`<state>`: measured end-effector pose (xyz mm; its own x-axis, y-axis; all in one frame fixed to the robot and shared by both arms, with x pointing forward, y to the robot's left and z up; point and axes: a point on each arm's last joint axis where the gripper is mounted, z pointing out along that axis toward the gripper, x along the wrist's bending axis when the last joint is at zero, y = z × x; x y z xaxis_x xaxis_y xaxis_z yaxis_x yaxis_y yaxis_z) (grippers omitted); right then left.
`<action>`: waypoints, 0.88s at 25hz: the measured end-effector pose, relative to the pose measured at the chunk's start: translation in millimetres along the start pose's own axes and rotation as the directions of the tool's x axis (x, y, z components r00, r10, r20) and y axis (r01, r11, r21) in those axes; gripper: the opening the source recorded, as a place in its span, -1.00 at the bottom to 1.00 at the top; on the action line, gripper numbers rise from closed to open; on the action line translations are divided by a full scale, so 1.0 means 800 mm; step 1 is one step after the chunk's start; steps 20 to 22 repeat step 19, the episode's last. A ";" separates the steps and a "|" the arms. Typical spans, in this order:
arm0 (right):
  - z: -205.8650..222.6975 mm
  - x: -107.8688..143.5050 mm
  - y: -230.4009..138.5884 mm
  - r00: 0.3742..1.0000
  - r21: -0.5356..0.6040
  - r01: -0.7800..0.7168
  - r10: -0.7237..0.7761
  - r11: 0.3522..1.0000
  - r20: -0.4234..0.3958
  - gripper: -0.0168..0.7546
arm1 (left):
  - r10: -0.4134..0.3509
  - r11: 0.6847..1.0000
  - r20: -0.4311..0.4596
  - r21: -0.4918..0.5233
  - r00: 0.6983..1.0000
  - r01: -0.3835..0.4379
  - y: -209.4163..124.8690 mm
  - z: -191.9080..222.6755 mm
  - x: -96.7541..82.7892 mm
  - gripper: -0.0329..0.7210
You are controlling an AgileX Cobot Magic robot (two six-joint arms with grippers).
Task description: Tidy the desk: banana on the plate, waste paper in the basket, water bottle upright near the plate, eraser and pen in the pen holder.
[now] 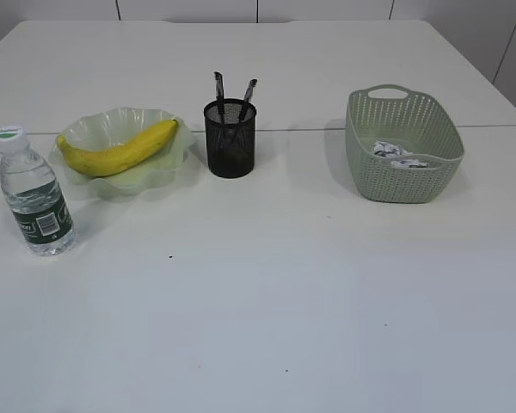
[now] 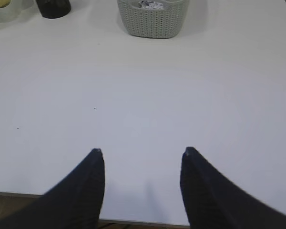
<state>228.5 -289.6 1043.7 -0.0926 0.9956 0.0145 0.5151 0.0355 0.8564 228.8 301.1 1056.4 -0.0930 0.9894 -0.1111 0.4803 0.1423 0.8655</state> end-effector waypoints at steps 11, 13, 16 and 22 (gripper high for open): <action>0.000 0.000 0.000 1.000 -0.001 -0.013 0.013 1.000 0.019 0.05 | -0.010 1.000 -0.017 -0.002 1.000 0.010 0.000 0.000 0.000 0.30; 0.000 0.000 0.000 1.000 -0.001 -0.014 0.014 1.000 0.021 0.05 | -0.012 1.000 -0.012 -0.002 1.000 0.012 0.000 0.000 -0.001 0.30; 0.000 0.000 0.000 1.000 -0.001 -0.014 0.014 1.000 0.021 0.05 | -0.020 1.000 0.004 0.000 1.000 0.020 0.000 0.000 -0.003 0.29; 0.000 0.000 0.000 1.000 -0.001 -0.014 0.014 1.000 0.021 0.05 | -0.022 1.000 0.008 0.001 1.000 0.022 0.000 0.000 -0.003 0.29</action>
